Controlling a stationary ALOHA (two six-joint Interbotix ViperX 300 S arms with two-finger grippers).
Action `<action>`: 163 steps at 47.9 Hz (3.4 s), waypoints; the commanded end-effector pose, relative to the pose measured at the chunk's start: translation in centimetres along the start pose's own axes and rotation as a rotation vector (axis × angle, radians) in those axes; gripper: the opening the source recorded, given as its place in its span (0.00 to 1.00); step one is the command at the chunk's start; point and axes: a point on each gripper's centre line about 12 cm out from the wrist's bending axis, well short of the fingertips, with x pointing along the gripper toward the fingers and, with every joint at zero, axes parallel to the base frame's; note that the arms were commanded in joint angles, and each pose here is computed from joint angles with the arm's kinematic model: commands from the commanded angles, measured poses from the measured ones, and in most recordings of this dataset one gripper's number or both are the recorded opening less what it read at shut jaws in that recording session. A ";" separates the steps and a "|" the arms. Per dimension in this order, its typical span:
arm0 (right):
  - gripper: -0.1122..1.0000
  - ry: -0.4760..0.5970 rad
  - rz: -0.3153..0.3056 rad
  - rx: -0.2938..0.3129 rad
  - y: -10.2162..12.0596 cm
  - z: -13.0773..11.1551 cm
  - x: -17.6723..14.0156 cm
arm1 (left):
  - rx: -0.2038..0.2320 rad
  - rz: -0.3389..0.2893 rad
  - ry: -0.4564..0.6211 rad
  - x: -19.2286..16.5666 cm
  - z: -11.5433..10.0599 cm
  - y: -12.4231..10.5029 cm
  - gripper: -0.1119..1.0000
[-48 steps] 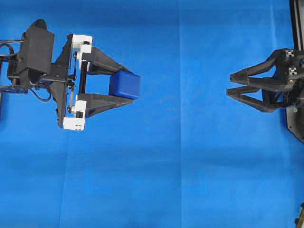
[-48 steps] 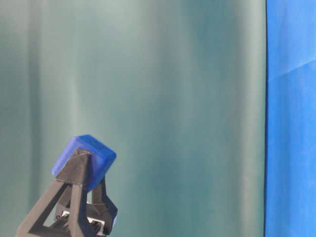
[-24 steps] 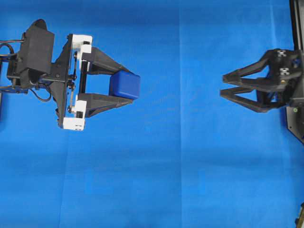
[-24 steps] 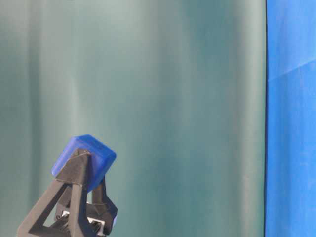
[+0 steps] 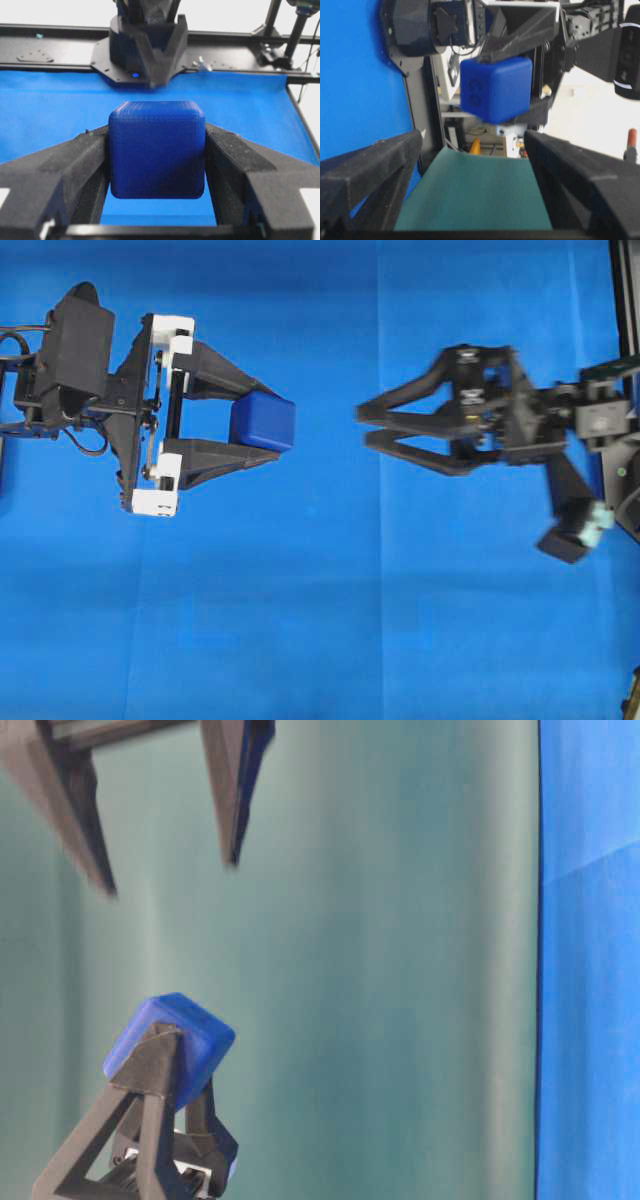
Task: Handover the blue block to the right arm after grasping it with the left arm, then place it in the designated position.
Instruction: 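Move the open right gripper toward the cube held by the left gripper, then close the right gripper on the blue cube and open the left gripper, then pull the blue cube rightward away from the left gripper with the right gripper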
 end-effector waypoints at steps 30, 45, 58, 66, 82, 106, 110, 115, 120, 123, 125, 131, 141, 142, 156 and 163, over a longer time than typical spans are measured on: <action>0.96 -0.014 -0.032 -0.004 -3.2 -0.4 8.3 | -0.006 -0.007 -0.035 0.0 1.1 -0.2 0.54; 0.95 -0.003 -0.025 -0.005 -3.2 -0.5 8.2 | -0.007 -0.006 -0.033 0.0 1.1 -0.2 0.54; 0.51 0.067 0.016 -0.003 -3.1 -1.2 8.2 | -0.006 -0.007 -0.035 0.0 1.1 -0.2 0.54; 0.51 0.067 0.015 0.003 -3.1 -1.2 8.2 | -0.007 -0.008 -0.035 0.0 1.1 -0.3 0.54; 0.51 0.069 0.017 0.005 -3.0 -1.2 8.2 | 0.003 -0.008 -0.035 0.1 1.1 -0.3 0.54; 0.51 0.070 0.018 0.009 -3.0 -1.2 8.2 | -0.006 -0.008 -0.038 0.0 1.1 -0.3 0.93; 0.51 0.067 0.015 0.009 -3.1 -1.1 8.1 | -0.006 -0.008 -0.040 0.0 1.2 -0.3 0.94; 0.51 0.069 0.017 0.010 -3.1 -1.1 8.1 | -0.006 -0.008 -0.038 0.1 1.2 -0.3 0.94; 0.51 0.066 0.016 0.013 -3.0 -1.0 7.9 | -0.006 -0.008 -0.038 0.1 1.2 -0.3 0.94; 0.51 0.067 0.020 0.015 -2.9 -1.0 7.7 | -0.006 -0.008 -0.038 0.0 1.1 -0.3 0.94; 0.51 0.066 0.018 0.016 -2.9 -1.0 7.4 | -0.007 -0.008 -0.038 0.0 1.1 -0.3 0.94; 0.51 0.072 0.021 0.030 -2.5 -1.0 6.1 | -0.006 -0.008 -0.040 0.0 1.2 -0.3 0.94; 0.51 0.083 0.025 0.040 -2.1 -0.8 3.6 | -0.006 -0.008 -0.036 0.0 1.1 -0.3 0.94; 0.51 0.085 0.027 0.040 -2.0 -0.8 3.4 | -0.006 -0.008 -0.036 0.0 1.1 -0.3 0.94; 0.51 0.108 0.031 0.037 -1.5 -0.5 -0.1 | -0.007 -0.008 -0.036 -0.1 1.1 -0.3 0.94; 0.51 0.119 0.032 0.036 -1.5 -0.1 -1.8 | -0.006 -0.008 -0.038 0.0 1.1 -0.3 0.94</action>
